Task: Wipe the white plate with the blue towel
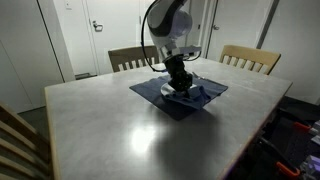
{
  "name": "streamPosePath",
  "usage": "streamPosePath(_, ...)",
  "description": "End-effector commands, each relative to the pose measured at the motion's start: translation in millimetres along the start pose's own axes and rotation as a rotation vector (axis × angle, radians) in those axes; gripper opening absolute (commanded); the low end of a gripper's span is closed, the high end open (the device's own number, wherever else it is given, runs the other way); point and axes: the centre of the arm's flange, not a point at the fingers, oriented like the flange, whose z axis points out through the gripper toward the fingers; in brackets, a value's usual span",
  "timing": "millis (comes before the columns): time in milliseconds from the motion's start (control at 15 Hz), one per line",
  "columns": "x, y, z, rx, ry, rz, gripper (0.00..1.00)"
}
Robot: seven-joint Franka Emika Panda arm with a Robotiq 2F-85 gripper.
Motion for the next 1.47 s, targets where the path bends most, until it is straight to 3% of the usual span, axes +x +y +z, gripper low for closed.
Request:
streamPosePath(0,-12,27,10,0.097,-0.036,0.150,0.03)
streamPosePath(333,-26,51,7,0.207,0.040,0.379,0.03)
streamPosePath(733,-45,51,-34,0.185,0.290,0.444,0.03)
streamPosePath(1400,-38,-19,-120,-0.063,0.648,0.264,0.03)
